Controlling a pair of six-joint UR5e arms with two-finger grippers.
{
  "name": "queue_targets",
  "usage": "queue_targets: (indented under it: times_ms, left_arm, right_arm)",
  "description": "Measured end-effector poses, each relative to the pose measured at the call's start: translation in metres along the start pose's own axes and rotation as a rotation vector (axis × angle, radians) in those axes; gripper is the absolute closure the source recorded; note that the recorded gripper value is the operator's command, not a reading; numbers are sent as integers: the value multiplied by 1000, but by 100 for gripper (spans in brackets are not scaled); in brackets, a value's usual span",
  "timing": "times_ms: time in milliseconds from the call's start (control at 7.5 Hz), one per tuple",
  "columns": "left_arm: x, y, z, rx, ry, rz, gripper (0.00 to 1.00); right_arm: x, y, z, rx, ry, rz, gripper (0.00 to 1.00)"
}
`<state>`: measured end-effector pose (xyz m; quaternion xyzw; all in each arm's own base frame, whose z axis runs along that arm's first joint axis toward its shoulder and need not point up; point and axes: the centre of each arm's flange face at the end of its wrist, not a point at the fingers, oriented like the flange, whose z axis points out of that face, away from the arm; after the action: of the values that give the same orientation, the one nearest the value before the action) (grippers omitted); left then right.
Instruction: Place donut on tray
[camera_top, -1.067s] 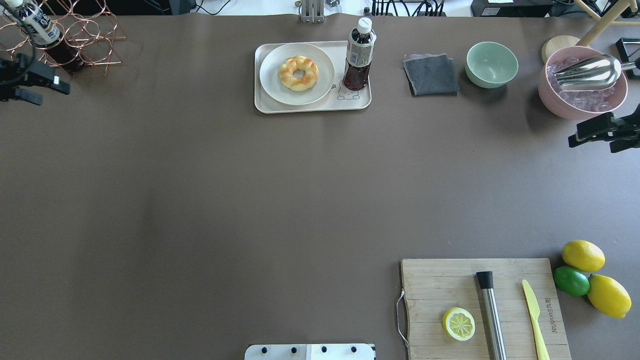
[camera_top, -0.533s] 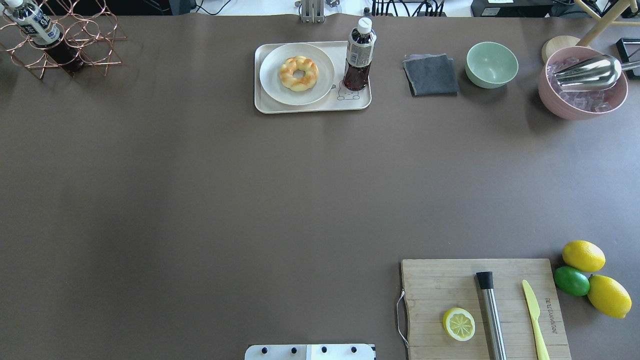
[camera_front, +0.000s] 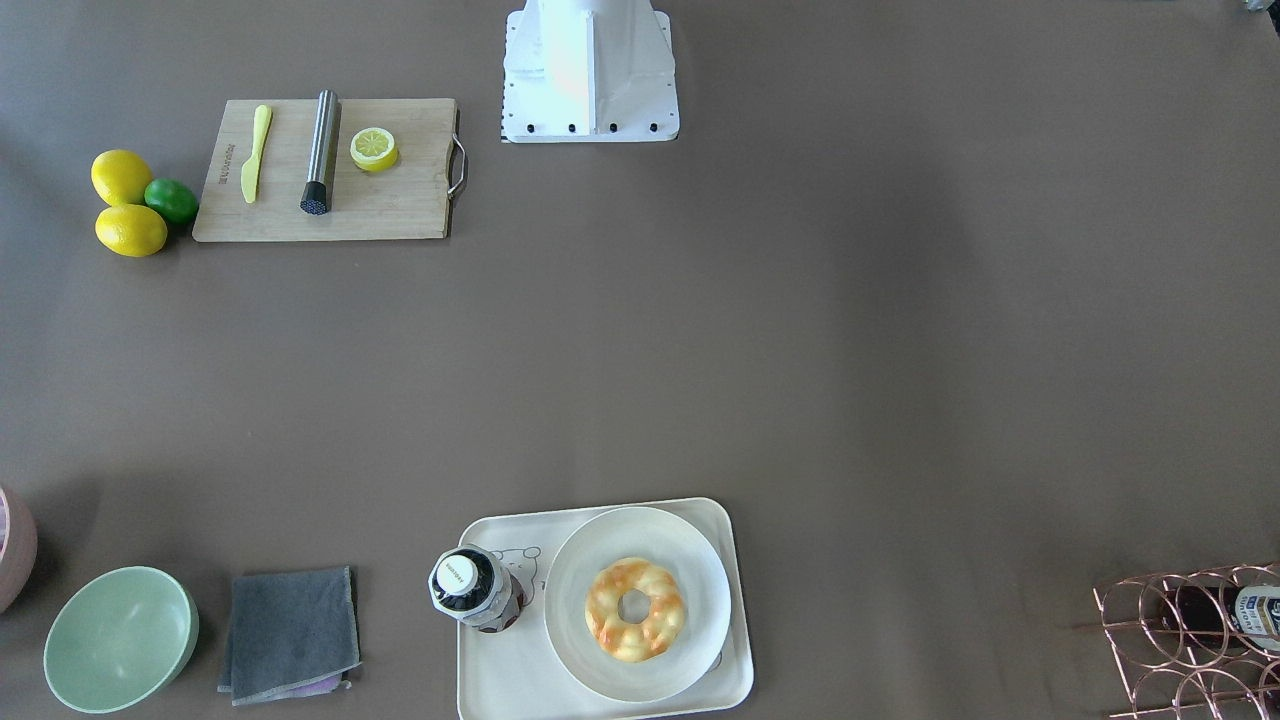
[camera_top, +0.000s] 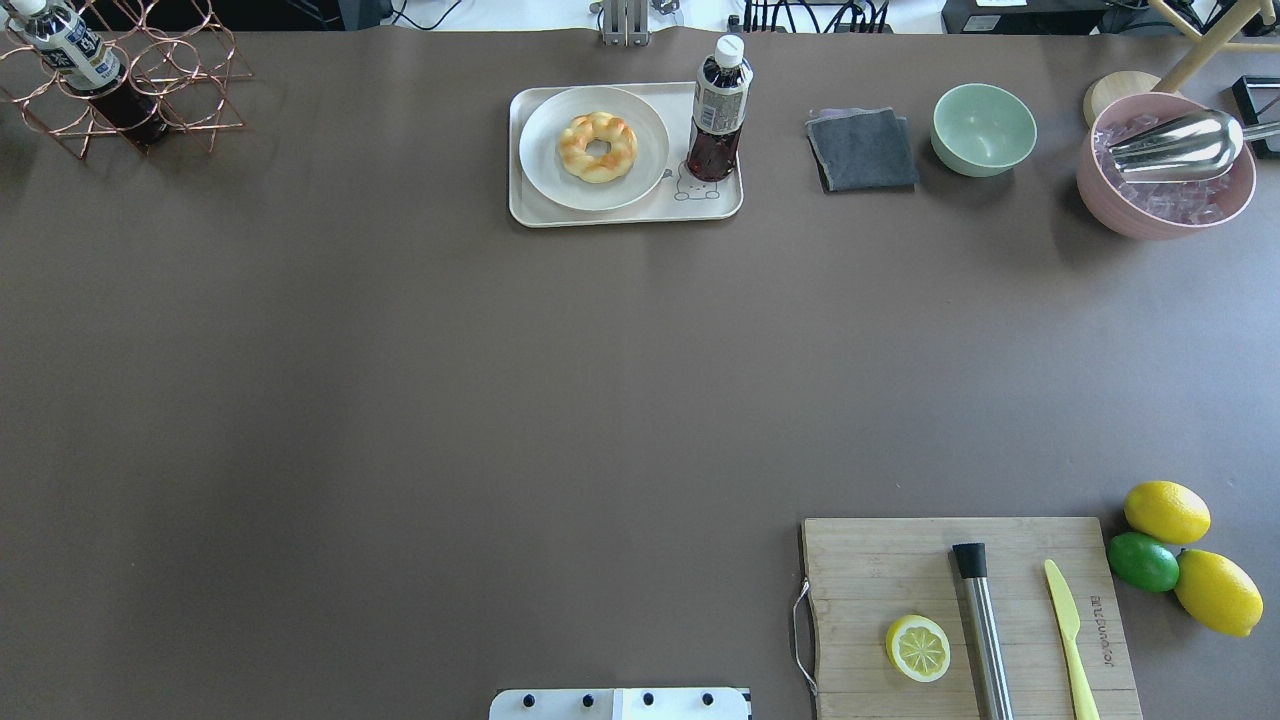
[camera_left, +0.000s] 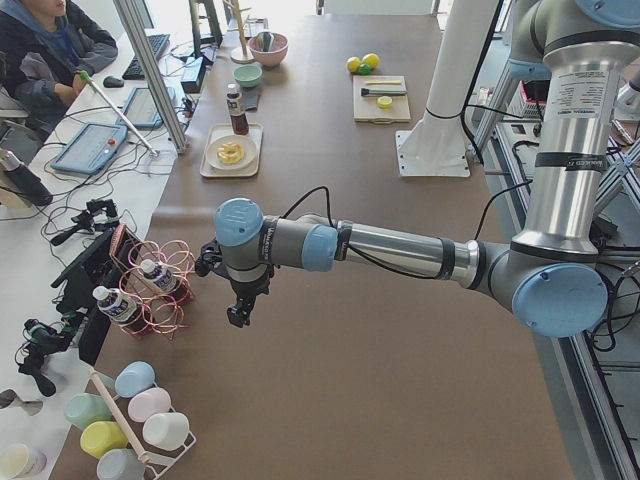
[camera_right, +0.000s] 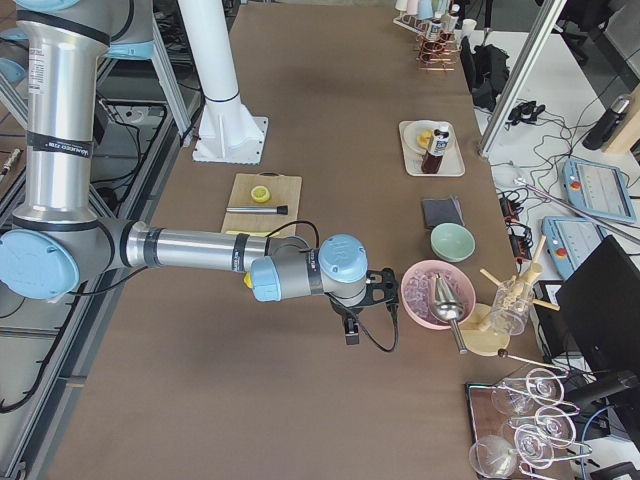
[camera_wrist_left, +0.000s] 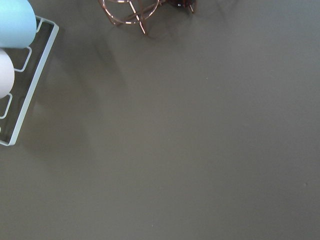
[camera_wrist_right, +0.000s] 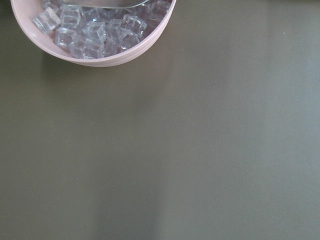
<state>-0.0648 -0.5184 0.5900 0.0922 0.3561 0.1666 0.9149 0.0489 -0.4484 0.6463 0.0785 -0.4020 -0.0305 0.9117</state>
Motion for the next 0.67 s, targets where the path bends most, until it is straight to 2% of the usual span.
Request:
queue_targets:
  times_ms: [267, 667]
  left_arm:
    - [-7, 38, -1, -21, -5, -27, 4]
    - [2, 96, -8, -10, -2, -60, 3]
  right_arm:
    - [-1, -7, -1, -12, 10, 7, 0]
    - [-6, -13, 6, -29, 52, -8, 0]
